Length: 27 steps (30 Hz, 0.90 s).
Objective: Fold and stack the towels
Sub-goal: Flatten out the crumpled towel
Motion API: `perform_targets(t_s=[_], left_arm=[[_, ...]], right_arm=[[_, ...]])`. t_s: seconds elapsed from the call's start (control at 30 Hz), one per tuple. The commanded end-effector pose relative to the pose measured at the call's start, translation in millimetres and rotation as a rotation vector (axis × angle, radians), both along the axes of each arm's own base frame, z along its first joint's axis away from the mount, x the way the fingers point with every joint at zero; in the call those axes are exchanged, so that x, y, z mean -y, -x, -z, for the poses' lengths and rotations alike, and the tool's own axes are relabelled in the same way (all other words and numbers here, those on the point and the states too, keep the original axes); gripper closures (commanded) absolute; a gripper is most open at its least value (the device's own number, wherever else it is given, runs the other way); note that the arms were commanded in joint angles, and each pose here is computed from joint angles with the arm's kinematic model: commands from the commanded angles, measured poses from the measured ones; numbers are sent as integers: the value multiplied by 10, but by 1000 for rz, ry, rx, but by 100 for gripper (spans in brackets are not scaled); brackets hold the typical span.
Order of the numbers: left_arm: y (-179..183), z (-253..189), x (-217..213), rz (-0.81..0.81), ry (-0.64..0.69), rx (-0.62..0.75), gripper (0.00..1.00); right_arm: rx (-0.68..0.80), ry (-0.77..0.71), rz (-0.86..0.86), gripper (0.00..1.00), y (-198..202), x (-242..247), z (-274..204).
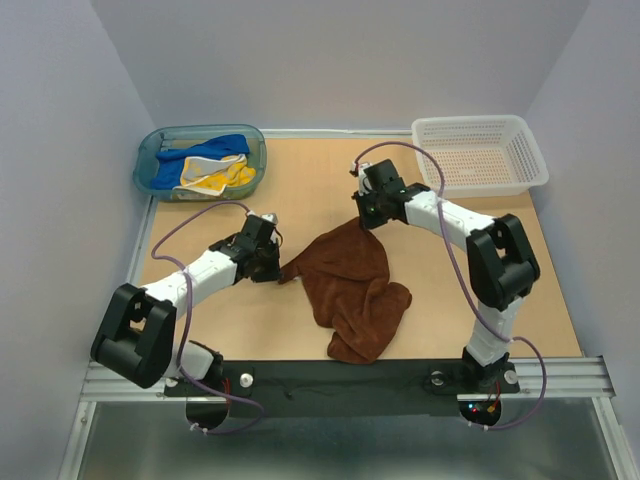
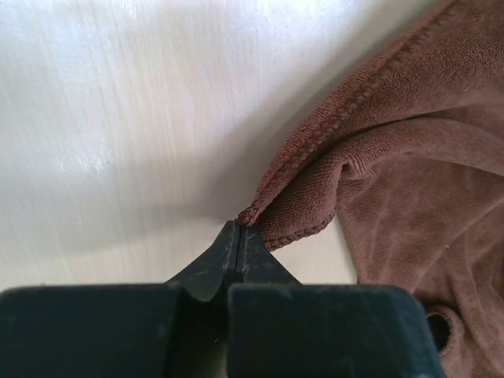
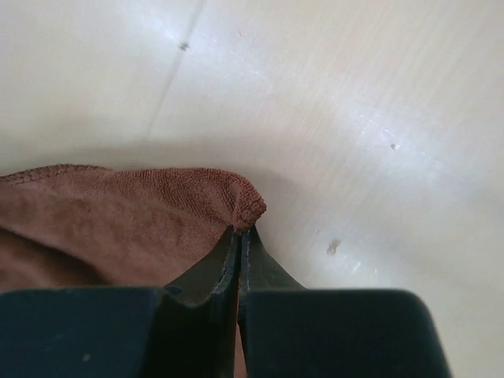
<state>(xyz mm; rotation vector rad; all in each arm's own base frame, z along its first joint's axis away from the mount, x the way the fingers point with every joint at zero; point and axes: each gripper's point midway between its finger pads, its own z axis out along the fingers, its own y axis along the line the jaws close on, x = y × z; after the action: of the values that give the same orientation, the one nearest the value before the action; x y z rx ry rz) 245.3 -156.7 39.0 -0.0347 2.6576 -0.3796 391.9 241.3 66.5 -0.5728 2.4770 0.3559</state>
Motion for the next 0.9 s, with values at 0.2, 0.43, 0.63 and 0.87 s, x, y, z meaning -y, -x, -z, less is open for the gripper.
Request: perform_targets(t_s=[0.2, 0.43, 0.63, 0.87], left_arm=[[22, -148, 6, 12, 29, 25, 100], [171, -71, 0, 29, 45, -16, 100], [186, -94, 13, 32, 56, -12, 100], [189, -86, 15, 35, 60, -10, 100]], right_arm=[[-107, -89, -11, 58, 830, 196, 26], [-30, -109, -4, 48, 673, 154, -254], [56, -112, -6, 48, 157, -62, -466], [80, -72, -17, 48, -268, -225, -323]])
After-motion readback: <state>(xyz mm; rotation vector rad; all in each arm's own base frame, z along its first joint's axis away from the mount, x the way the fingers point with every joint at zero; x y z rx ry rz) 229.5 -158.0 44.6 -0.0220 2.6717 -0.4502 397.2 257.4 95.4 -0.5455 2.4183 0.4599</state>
